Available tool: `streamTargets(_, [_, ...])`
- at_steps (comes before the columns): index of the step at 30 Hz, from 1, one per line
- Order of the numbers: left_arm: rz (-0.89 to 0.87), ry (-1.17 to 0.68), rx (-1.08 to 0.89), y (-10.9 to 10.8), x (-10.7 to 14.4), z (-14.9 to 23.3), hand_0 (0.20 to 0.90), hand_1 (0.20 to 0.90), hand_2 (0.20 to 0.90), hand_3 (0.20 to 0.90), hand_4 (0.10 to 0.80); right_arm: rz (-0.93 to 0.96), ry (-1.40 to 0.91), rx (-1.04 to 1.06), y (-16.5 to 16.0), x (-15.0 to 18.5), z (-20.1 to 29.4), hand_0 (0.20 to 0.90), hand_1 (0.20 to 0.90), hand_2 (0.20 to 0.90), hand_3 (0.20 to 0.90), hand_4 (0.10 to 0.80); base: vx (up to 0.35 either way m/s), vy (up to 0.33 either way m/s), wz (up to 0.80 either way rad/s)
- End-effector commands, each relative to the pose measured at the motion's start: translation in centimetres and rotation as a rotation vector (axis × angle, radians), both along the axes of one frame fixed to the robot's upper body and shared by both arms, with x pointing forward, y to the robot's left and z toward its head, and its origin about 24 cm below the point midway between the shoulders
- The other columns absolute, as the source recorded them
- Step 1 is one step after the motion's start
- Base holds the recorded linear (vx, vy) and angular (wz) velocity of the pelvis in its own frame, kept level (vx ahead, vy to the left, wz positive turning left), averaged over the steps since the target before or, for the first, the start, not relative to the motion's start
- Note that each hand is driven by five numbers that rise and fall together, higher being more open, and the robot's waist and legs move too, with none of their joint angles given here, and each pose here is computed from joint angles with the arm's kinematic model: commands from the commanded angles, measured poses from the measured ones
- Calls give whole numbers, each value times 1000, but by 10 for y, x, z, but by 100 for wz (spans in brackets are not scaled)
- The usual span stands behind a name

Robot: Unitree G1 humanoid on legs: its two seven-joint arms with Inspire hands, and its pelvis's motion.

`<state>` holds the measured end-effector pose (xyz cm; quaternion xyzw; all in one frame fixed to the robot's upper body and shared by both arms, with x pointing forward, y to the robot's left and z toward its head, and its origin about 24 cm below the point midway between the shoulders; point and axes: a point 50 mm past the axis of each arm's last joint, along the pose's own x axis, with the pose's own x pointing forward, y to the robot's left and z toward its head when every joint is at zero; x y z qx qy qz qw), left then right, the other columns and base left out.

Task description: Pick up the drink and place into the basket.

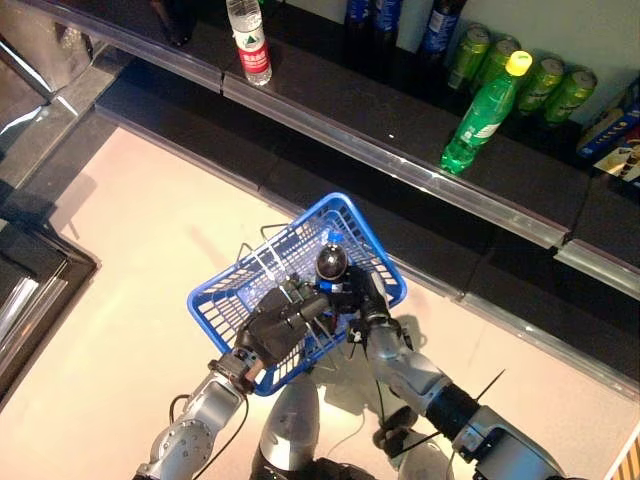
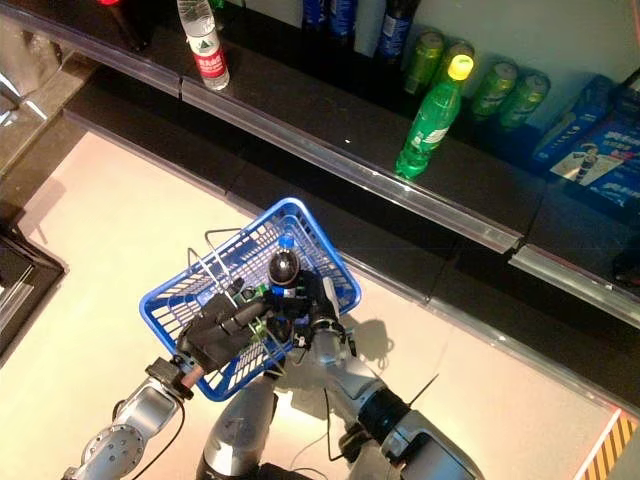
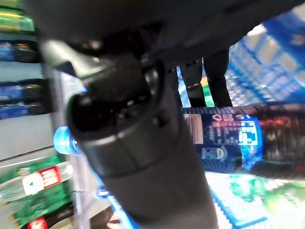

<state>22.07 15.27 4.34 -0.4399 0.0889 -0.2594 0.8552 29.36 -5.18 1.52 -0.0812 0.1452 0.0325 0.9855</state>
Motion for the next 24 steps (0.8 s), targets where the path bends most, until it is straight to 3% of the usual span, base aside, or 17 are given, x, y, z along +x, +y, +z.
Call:
streamTargets(1, [-388,-767,-459,-52,-26,135,300,300,300,200,100,115,-156,146,53,3,40,300,300,300,200,100,-3,8,11])
streamTargets(7, [-509,-796,-539,-61,-32,145,300,300,300,200,100,64,4,231,53,6,16,300,300,300,200,100,18,3,9])
streamTargets(15, [-604,-761,-544,-75,-35,152,300,300,300,200,100,-48,242,620,59,12,1,300,300,300,200,100,45,-16,7])
streamTargets(19, [-609,-735,-533,-74,-31,151,300,300,300,200,100,-147,365,861,46,23,-7,300,300,300,200,100,48,3,15])
streamTargets(24, [-589,-692,-516,-72,-27,147,300,300,300,200,100,-261,385,923,20,35,-12,300,300,300,200,100,47,14,6])
